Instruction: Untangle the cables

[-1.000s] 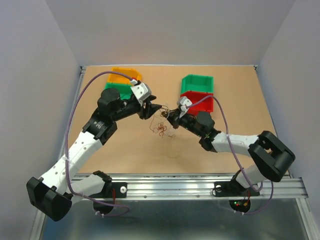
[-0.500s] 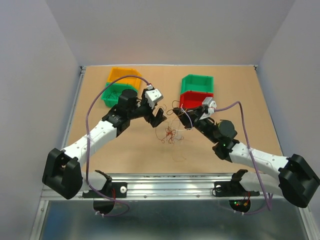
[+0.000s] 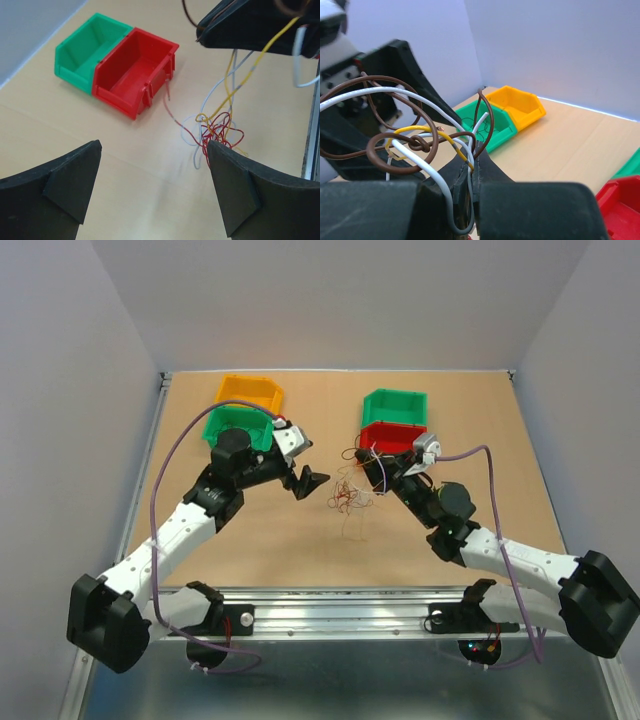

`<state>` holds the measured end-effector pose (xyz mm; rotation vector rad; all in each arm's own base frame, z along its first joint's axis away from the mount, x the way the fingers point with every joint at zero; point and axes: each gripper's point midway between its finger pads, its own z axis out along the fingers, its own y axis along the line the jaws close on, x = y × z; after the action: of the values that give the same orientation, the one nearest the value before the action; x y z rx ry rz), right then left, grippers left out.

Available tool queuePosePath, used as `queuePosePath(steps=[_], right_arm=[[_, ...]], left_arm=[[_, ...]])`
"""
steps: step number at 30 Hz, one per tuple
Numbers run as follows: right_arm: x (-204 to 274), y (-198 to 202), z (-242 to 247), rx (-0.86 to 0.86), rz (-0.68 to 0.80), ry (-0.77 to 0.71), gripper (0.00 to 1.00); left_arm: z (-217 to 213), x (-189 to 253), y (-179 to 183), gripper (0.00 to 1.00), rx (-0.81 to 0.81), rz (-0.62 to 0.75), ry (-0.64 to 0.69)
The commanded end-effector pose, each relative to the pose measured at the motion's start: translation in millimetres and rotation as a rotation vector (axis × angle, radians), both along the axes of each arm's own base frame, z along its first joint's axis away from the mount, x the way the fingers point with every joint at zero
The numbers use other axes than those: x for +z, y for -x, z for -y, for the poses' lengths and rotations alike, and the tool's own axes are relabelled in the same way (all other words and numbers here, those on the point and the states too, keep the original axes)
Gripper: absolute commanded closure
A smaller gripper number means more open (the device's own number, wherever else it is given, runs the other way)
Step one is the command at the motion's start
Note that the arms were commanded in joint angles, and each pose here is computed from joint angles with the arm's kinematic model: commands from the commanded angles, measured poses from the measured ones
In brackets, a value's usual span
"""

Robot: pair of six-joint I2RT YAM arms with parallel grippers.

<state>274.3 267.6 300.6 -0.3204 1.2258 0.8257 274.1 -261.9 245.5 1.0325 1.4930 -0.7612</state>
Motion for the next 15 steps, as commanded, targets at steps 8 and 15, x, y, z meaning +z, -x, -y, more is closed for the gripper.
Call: queuePosePath(steps=[8, 15], right_arm=[[2, -3, -7, 0.016, 0.001, -0.012, 0.99], [3, 0, -20, 0.08, -0.003, -0.01, 0.99]], left_arm=[[7, 33, 13, 0.01, -0.094, 0.118, 0.086], [21, 26, 2, 0.03, -0.093, 0.089, 0.079]])
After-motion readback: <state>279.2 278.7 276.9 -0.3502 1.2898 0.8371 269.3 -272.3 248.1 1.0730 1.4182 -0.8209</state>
